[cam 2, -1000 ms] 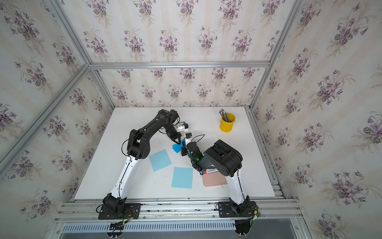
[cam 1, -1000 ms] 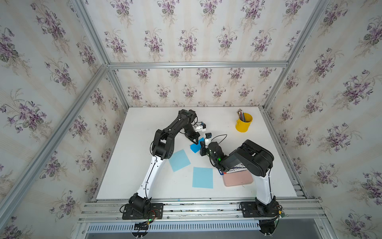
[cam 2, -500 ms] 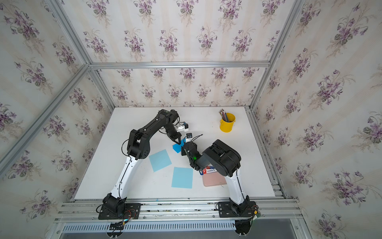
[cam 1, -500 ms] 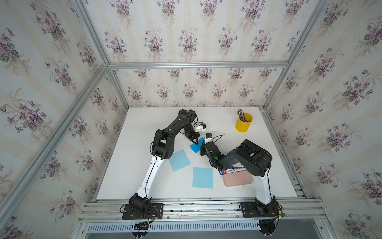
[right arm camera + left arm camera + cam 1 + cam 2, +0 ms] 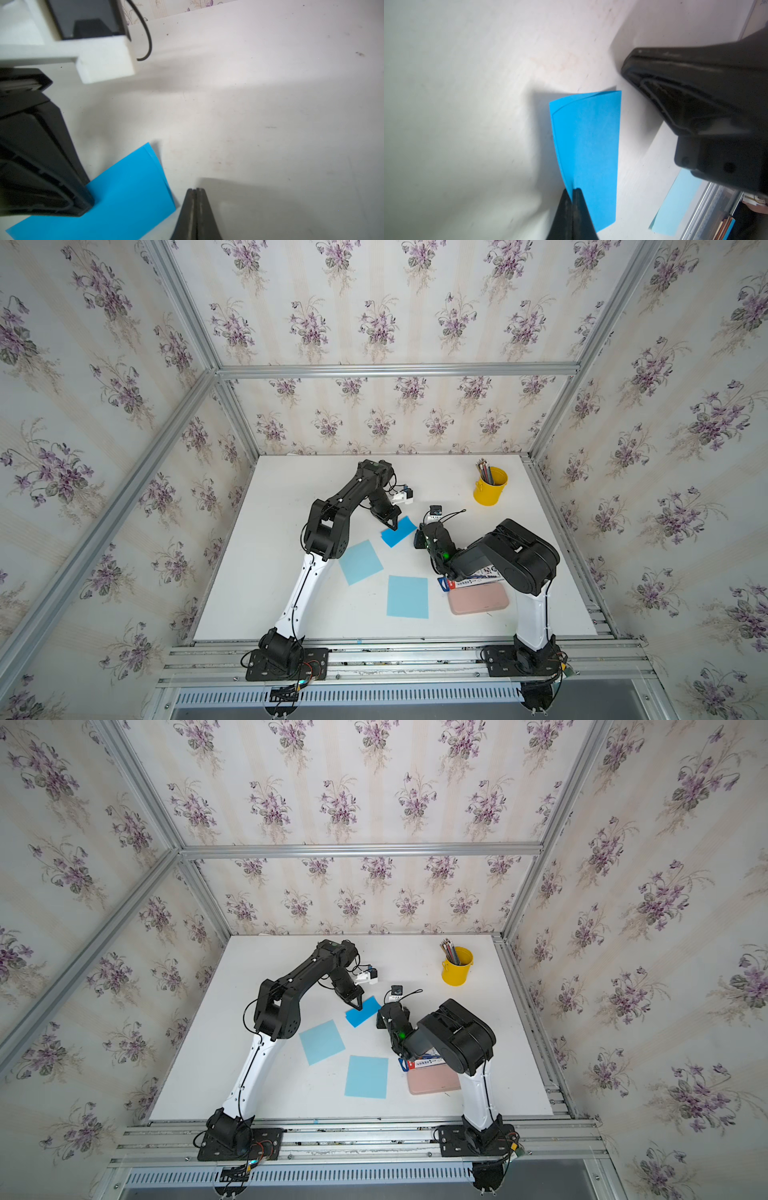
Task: Fold the square paper along the opposite sides
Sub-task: Smooth out the paper at the center of the board.
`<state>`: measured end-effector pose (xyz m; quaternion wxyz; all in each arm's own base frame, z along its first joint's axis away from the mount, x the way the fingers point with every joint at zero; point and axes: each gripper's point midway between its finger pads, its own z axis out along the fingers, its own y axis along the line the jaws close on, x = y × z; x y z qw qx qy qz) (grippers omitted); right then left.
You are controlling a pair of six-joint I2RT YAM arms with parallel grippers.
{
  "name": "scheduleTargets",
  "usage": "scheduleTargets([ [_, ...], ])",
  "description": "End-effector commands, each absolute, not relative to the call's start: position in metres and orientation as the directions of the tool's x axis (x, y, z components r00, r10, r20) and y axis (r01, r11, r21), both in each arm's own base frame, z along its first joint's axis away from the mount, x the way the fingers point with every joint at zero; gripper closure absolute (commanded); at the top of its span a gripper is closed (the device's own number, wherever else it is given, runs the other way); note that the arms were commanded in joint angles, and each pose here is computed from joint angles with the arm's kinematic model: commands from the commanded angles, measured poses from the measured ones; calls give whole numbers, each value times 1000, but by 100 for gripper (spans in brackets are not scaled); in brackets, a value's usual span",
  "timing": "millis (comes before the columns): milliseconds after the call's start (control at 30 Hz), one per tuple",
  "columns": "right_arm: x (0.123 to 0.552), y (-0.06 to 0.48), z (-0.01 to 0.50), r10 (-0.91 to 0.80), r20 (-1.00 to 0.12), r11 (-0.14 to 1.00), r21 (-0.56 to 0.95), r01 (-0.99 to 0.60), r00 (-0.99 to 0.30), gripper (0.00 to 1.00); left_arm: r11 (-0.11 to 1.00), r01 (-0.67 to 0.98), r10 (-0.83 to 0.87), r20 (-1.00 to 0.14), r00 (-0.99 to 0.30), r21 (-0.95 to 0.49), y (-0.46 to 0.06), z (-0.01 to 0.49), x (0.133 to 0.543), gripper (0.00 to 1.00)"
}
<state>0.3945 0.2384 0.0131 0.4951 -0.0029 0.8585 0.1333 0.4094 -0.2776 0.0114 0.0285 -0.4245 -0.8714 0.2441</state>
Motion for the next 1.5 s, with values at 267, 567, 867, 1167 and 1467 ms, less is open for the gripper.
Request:
scheduleTargets([
  [267, 397, 271, 58, 180, -880, 898, 329, -292, -439, 100, 569, 754, 779, -77, -622, -329, -253, -10, 418, 100],
  [567, 405, 275, 8, 143, -802, 930, 309, -197, -580, 100, 569, 751, 778, -76, -624, -335, -253, -12, 418, 100],
  [867, 390, 245, -10, 105, -767, 968, 224, -110, -632, 100, 570, 749, 775, -81, -626, -337, -252, -12, 419, 100],
  [1167, 414, 218, 55, 138, -843, 969, 223, -104, -519, 100, 622, 692, 692, -157, -705, -365, -265, 1, 437, 100],
  [1467, 413, 223, 103, 146, -890, 944, 256, -207, -431, 100, 793, 308, 166, -300, -940, -525, -283, 34, 517, 100],
])
